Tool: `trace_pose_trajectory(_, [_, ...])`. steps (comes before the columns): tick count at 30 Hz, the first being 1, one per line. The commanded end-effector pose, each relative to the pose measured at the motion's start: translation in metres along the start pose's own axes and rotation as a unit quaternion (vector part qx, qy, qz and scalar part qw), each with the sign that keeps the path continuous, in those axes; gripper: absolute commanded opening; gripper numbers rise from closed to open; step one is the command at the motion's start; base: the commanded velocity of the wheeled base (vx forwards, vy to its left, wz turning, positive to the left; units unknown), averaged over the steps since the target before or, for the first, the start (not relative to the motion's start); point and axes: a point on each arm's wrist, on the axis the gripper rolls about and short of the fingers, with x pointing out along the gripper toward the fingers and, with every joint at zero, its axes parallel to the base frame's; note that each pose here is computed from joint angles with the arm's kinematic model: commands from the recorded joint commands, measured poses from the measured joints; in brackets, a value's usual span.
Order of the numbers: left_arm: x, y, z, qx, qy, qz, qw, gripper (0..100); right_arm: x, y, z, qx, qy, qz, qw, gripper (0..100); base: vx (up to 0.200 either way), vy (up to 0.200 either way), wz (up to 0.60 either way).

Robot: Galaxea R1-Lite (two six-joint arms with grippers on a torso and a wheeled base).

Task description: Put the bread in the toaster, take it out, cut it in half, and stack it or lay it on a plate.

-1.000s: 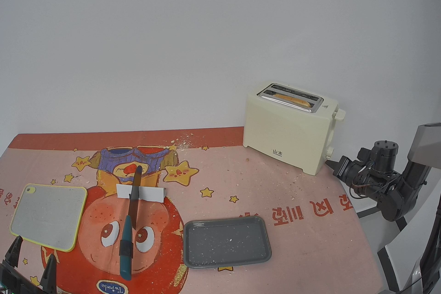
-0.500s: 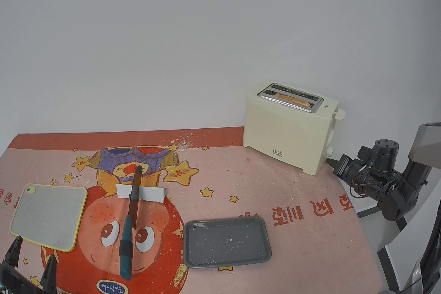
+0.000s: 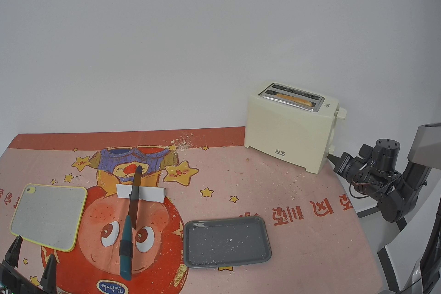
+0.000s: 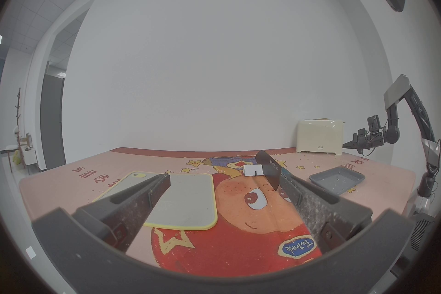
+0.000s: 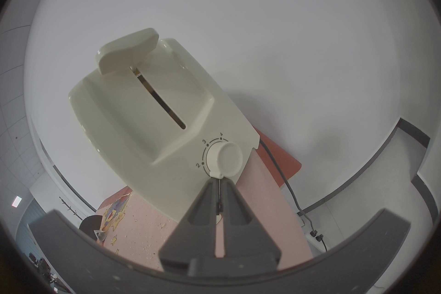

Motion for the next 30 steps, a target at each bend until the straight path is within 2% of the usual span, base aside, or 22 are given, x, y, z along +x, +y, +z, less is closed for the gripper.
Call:
trace_pose_trajectory(1, [0.001,0.0,-0.005,0.0,0.007,0.0,1.0,100,0.0,0.0,-0.005,-0.001,0.01,-0.001,0.9999,0,0.0,0.0,0.0])
trace_pose_trajectory(12, [0.001,0.0,-0.005,0.0,0.007,0.0,1.0,100,-0.008,0.001,-0.005,0.0,0.012,-0.005,0.9999,0,0.0,0.0,0.0])
trace_pose_trajectory(19, [0.001,0.0,-0.005,0.0,0.007,0.0,1.0,100,-0.034,0.019,0.02,-0.003,-0.013,0.007,0.9999,0,0.0,0.0,0.0])
trace_pose_trajectory(25, [0.001,0.0,-0.005,0.0,0.007,0.0,1.0,100,-0.058,0.039,0.043,-0.007,-0.033,0.023,0.9992,0,0.0,0.0,0.0])
trace_pose_trajectory(27, [0.001,0.0,-0.005,0.0,0.007,0.0,1.0,100,-0.069,0.048,0.053,-0.013,-0.051,0.033,0.9981,0,0.0,0.0,0.0])
trace_pose_trajectory(29, [0.001,0.0,-0.005,0.0,0.007,0.0,1.0,100,-0.076,0.052,0.056,-0.03,-0.058,0.034,0.9973,0,0.0,0.0,0.0])
trace_pose_trajectory(30, [0.001,0.0,-0.005,0.0,0.007,0.0,1.0,100,-0.08,0.054,0.058,-0.049,-0.063,0.035,0.9962,0,0.0,0.0,0.0])
